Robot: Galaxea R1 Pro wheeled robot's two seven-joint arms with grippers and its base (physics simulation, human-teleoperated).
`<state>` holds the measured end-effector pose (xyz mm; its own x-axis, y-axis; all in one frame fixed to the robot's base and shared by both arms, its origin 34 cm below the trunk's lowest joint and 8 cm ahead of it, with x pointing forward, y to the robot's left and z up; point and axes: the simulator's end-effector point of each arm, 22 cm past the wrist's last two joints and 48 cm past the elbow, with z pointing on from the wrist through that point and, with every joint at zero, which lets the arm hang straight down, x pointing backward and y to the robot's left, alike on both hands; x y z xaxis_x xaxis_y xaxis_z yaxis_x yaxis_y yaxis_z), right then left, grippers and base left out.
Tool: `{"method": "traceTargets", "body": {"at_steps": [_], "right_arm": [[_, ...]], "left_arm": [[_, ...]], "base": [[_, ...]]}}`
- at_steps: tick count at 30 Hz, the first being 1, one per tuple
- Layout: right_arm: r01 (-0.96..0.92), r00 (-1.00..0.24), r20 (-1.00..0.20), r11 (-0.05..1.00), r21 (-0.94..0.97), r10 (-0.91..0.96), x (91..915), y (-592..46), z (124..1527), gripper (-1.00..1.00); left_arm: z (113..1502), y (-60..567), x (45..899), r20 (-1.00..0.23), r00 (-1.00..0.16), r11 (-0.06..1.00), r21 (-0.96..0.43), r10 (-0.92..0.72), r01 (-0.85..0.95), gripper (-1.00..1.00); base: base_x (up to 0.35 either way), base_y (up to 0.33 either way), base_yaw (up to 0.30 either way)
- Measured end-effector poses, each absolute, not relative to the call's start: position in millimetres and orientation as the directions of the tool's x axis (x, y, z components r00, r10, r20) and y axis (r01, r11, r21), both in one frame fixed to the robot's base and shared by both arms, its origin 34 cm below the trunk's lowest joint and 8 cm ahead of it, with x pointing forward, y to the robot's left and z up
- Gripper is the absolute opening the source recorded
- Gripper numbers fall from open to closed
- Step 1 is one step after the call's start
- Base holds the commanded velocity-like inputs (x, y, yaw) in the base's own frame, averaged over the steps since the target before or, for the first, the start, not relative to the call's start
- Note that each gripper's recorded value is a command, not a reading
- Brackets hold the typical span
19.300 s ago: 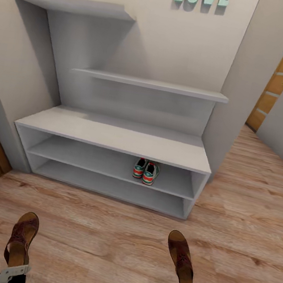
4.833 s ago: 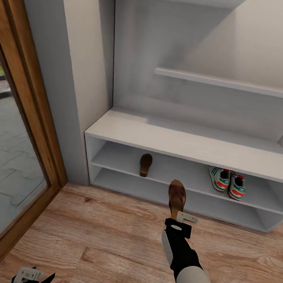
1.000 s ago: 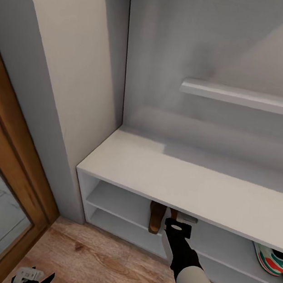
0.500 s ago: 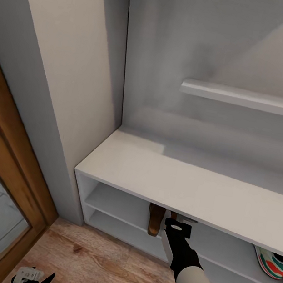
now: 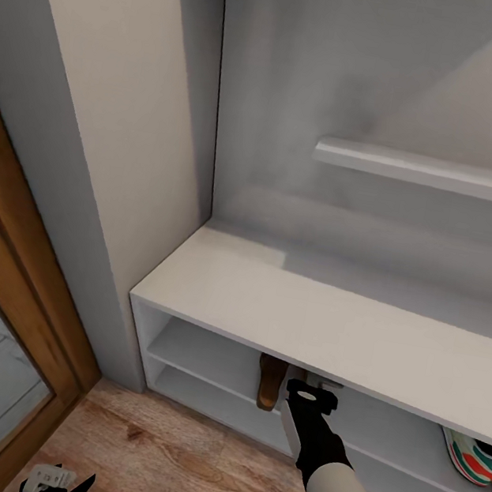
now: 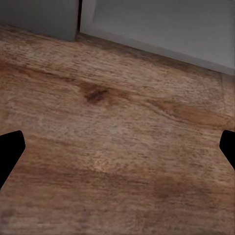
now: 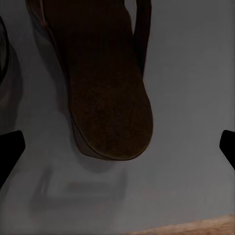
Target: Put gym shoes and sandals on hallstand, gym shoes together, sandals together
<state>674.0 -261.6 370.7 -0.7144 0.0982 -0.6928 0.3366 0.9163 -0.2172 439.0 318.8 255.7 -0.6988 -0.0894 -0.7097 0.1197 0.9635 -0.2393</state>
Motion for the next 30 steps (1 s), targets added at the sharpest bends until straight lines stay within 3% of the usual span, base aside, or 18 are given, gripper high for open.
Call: {"method": "traceTargets", "body": {"at_steps": [18,30], "right_arm": [[0.336,-0.715,-0.693,0.916,-0.217,0.098,673.9,-261.6,370.6,1.00],[0.336,-0.715,-0.692,0.916,-0.218,0.098,673.7,-261.7,370.0,1.00]], "left_arm": [[255.7,318.8,439.0,-0.710,-0.699,0.964,-0.239,-0.089,0.120,1.00],[255.4,318.8,439.0,-0.709,-0.699,0.964,-0.239,-0.089,0.120,1.00]], "base": [[-0.006,0.000,0.000],[-0.218,-0.074,0.000]]}}
